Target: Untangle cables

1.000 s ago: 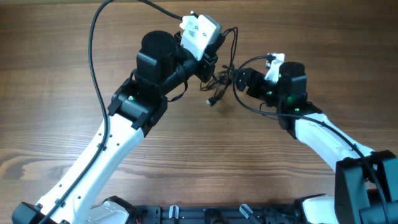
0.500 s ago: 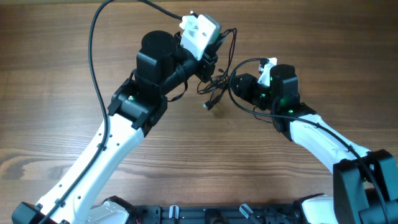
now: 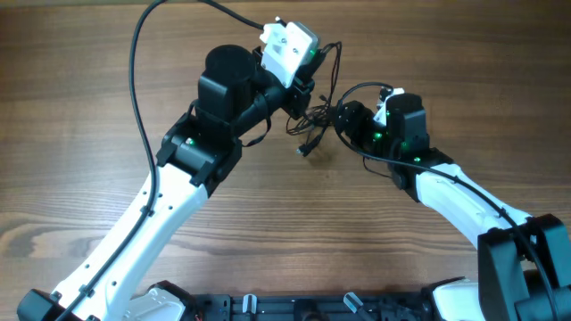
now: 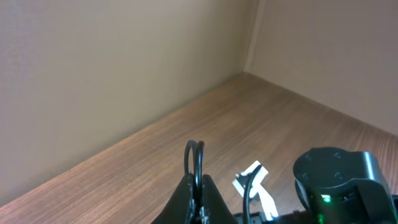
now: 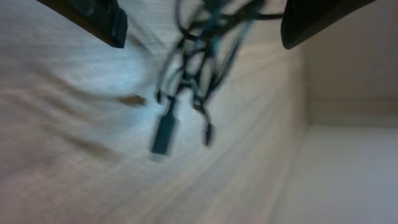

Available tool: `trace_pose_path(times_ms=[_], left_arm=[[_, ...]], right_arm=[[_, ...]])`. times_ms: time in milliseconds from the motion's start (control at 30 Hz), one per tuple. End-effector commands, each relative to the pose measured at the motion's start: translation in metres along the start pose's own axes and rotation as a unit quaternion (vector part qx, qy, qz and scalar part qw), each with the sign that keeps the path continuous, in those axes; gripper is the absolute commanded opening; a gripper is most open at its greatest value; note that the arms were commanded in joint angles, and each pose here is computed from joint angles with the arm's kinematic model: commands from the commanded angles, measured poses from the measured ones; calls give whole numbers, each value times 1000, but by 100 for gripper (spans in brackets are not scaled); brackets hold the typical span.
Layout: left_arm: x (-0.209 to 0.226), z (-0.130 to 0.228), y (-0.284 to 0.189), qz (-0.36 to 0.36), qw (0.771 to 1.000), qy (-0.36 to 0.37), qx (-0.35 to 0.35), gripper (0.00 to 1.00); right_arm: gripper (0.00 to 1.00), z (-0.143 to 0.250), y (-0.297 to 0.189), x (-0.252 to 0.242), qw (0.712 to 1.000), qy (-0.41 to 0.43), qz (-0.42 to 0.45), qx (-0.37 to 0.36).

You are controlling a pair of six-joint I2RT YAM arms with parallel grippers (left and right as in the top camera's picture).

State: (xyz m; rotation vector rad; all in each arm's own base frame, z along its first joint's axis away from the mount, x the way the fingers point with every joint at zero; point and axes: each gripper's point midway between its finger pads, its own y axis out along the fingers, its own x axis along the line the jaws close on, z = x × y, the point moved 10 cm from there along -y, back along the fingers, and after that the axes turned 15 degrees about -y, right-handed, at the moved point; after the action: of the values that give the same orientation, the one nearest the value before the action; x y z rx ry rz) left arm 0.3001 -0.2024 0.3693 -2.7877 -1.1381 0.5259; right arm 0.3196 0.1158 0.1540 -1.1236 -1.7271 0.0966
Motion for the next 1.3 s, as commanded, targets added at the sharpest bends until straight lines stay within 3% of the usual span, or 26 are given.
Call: trace_pose_path(times_ms=[0,100,300,467,533,733,767,800,833,867,1100,1267], left_arm=[[-8,-13,-5,12,1000,2,-20,4],[-8,-13,-5,12,1000,2,-20,4],[-9,-16,-5,13,1000,5,-27,4],[-9,-18,-6,15,999,6,-34,4],[-9,-18,-6,15,999,6,-34,4],[-9,-17,-6,14,999,6,-32,4],[-9,-17,-6,14,999,6,-32,4],[-9,-17,-6,14,999,6,-33,4],[-9,-17,-6,14,999,6,-33,4],[-9,-17,-6,15,999,6,-33,4],[-9,-17,-6,15,999,6,-32,4],[-10,-17,-5,16,999,6,-33,4]], right_arm=[[83,-6,0,14,999,-10,-50,-1],[83,-7,0,16,998,-10,-62,1],[65,5,1,5,999,17,-26,42],[32,6,1,5,998,27,-24,46],[5,7,1,5,998,27,-28,49],[4,8,0,7,997,30,-37,56],[11,8,0,7,997,31,-42,61],[37,9,0,8,997,31,-44,64],[52,9,0,8,996,32,-45,65],[56,9,0,8,996,33,-45,64],[72,1,0,15,997,11,-69,39],[72,5,1,14,997,14,-56,46]])
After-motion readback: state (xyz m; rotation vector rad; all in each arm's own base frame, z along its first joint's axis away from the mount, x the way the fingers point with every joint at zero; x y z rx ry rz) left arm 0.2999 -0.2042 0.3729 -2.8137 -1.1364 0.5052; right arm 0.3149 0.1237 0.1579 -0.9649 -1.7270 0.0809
